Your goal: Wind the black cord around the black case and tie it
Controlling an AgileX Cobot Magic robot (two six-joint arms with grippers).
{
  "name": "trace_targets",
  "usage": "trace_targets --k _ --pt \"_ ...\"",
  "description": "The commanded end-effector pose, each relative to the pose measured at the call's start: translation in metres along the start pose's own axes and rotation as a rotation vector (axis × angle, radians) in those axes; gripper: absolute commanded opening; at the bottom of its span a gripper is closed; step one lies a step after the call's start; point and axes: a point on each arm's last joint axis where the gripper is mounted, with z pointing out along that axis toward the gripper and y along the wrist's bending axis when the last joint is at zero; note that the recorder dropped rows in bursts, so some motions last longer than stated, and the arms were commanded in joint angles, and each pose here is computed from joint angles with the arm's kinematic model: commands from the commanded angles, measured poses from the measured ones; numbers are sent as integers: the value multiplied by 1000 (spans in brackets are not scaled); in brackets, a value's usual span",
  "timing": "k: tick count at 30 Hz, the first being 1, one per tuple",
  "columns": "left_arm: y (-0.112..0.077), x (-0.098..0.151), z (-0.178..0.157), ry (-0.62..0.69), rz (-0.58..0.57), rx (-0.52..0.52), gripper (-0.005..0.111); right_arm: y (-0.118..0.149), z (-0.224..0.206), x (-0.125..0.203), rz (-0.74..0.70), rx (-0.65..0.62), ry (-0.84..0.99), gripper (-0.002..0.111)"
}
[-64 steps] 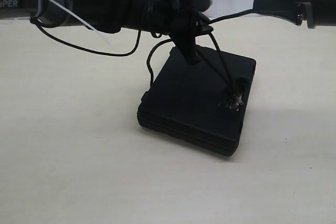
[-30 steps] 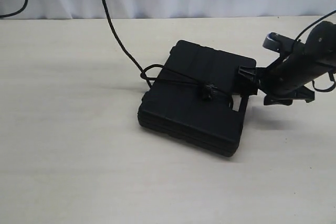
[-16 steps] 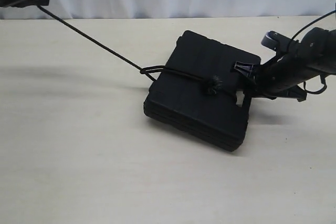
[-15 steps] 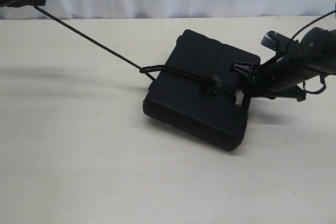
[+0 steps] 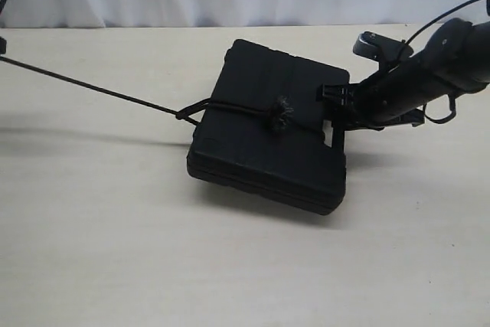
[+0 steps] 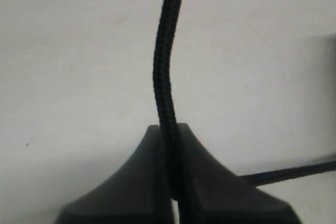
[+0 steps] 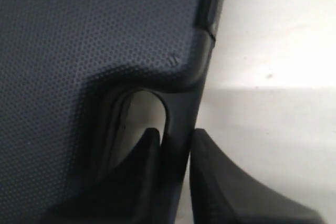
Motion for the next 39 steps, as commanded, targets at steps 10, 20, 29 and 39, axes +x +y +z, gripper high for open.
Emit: trace_targets --k 10,20,29,39 --pt "41 4 -16 -141 -30 -302 0 -5 -5 -12 -177 -60 -76 4" --pt "27 10 3 -42 14 -210 42 -3 -3 -13 -197 -84 -98 4" --pt "-5 -15 -13 -55 102 -110 52 3 -5 -15 -142 -144 -90 4" --pt "-99 -43 -59 -145 274 126 5 17 3 -8 -58 -201 -57 32"
